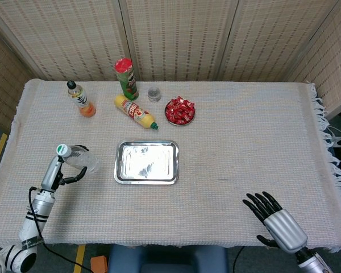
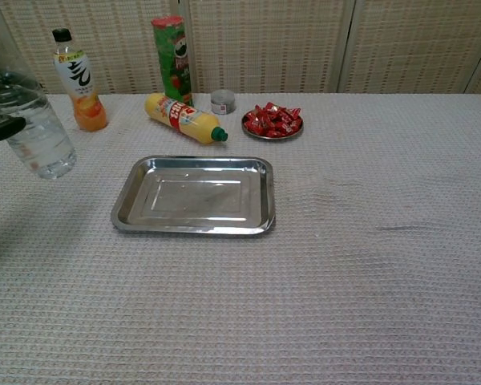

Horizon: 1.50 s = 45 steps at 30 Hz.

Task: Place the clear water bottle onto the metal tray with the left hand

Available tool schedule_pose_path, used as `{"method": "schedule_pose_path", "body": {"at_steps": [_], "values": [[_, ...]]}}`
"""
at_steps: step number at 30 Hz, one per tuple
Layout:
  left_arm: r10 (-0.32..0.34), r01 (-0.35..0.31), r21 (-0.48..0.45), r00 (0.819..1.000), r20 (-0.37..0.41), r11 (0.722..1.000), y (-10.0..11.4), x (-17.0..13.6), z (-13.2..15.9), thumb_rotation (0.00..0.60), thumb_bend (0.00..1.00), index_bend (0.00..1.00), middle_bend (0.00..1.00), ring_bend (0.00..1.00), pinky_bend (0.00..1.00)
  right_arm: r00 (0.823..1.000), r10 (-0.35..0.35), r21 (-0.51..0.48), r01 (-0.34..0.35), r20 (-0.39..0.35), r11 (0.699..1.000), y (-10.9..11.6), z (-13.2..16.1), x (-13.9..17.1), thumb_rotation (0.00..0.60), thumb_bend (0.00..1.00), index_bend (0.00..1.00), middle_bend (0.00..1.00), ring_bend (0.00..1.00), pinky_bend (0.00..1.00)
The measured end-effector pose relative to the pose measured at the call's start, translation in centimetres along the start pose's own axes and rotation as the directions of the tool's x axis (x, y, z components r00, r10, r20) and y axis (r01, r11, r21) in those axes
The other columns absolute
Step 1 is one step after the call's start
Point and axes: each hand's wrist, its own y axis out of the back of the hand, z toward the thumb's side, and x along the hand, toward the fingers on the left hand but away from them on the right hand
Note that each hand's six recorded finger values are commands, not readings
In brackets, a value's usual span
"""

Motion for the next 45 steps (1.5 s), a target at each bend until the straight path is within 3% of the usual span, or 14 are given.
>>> {"method": "schedule_pose_path", "body": {"at_steps": [4,7,13,23,26,30,35,45], "values": [[0.006,-0.006,0.013,1.000,0.010,1.000,0.6,0.7,-0.5,0.600,0.45,0.25,0.29,0.15,0.30,1.000,-0.008,-0.003,0.008,0.003,1.000,0.2,-0.1,0.0,0.600,0.08,0.00,0.00,0.00,0.00],[-0.005,0.005,-0.001,0.999,0.042,1.000,-0.4,1.6,0.9,0.600,0.45,0.25,0.29,0.15,0.30,1.000,-0.008,-0.003,0.008,0.002,1.000,0.2,-0.1,0.0,0.600,0.08,0.00,0.00,0.00,0.00],[-0.054,0.057,-0.042,0.996,0.073,0.997,-4.8,3.6,3.8,0.600,0.44,0.25,0.29,0.14,0.30,1.000,-0.011,-0.007,0.011,-0.001,1.000,0.3,-0.1,0.1,0.600,0.08,0.00,0.00,0.00,0.00],[-0.128,0.128,0.019,0.992,0.005,0.992,-12.7,6.6,1.5,0.600,0.44,0.25,0.28,0.14,0.27,1.000,-0.006,-0.010,0.006,-0.007,1.000,0.4,-0.3,0.2,0.600,0.08,0.00,0.00,0.00,0.00],[-0.138,0.138,0.045,0.990,-0.010,0.989,-13.9,7.0,1.0,0.600,0.44,0.22,0.26,0.11,0.19,1.000,-0.007,-0.011,0.007,-0.010,1.000,0.5,-0.3,0.2,0.600,0.08,0.00,0.00,0.00,0.00],[-0.129,0.132,0.077,0.991,-0.038,0.988,-14.4,7.1,0.0,0.600,0.44,0.15,0.21,0.07,0.12,1.000,-0.010,-0.012,0.010,-0.010,1.000,0.5,-0.3,0.2,0.600,0.08,0.00,0.00,0.00,0.00],[-0.100,0.106,0.106,0.993,-0.055,0.989,-14.4,7.0,-0.4,0.600,0.41,0.00,0.00,0.00,0.02,1.000,-0.016,-0.010,0.016,-0.010,1.000,0.6,-0.2,0.4,0.600,0.08,0.00,0.00,0.00,0.00],[-0.161,0.167,0.136,0.986,-0.052,0.977,-13.8,5.8,0.4,0.600,0.36,0.00,0.00,0.00,0.00,1.000,-0.014,-0.005,0.013,-0.008,1.000,0.4,-0.1,0.3,0.600,0.08,0.00,0.00,0.00,0.00]]}}
